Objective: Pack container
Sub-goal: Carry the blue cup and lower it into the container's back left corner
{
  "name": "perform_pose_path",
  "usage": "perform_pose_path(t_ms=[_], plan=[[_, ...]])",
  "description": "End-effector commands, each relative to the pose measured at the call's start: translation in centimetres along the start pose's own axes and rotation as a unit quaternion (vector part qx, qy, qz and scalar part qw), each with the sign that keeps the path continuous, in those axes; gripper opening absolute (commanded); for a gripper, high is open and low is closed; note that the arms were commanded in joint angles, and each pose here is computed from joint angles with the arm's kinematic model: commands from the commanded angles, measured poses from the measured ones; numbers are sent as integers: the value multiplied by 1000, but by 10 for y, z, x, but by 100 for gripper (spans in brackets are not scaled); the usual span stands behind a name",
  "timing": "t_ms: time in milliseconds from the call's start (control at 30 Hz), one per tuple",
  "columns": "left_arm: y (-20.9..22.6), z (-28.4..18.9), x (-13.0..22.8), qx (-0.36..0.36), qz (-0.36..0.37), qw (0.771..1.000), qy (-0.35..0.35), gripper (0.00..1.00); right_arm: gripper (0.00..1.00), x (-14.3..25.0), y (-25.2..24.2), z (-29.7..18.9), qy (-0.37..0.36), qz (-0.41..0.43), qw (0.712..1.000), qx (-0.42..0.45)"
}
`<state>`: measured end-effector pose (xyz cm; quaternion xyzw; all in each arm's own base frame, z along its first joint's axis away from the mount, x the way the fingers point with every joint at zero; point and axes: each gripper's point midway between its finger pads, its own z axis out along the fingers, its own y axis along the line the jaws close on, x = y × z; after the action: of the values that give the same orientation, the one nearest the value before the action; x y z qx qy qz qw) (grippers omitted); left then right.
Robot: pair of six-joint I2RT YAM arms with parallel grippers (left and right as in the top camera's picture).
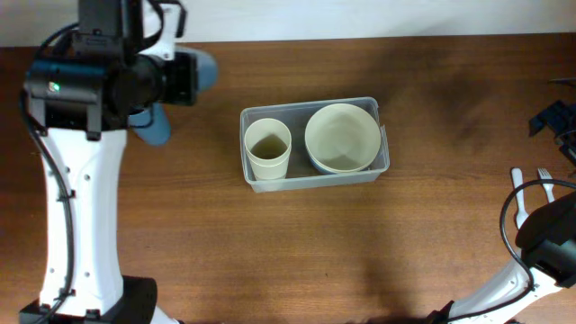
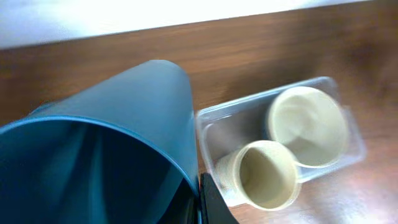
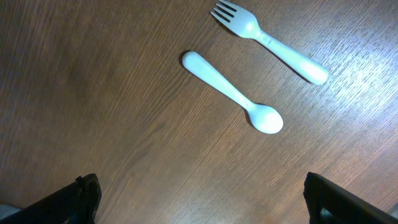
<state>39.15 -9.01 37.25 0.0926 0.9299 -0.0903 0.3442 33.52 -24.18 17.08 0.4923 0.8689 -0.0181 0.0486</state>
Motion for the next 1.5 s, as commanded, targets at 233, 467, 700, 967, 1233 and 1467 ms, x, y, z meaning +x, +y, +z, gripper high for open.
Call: perform_pose_path(t_ms=[233, 467, 700, 967, 1233, 1467], plan=[[-47, 18, 4, 25, 62, 998, 17, 2, 99, -2, -3, 1, -2, 3, 1000, 6], [-55, 57, 17, 31, 69, 995, 68, 2, 99, -2, -2, 1, -2, 3, 1000, 5], [-62, 87, 31, 58, 76, 989, 114, 2, 99, -2, -2, 1, -2, 3, 1000, 5], [-66, 90, 52, 73, 70, 982, 161, 2, 99, -2, -2, 1, -2, 3, 1000, 6], [-68, 89, 57, 82, 78, 979, 172, 4, 99, -2, -2, 1, -2, 3, 1000, 5], [-69, 93, 47, 84, 89, 981, 149, 12, 99, -2, -2, 1, -2, 3, 1000, 6]])
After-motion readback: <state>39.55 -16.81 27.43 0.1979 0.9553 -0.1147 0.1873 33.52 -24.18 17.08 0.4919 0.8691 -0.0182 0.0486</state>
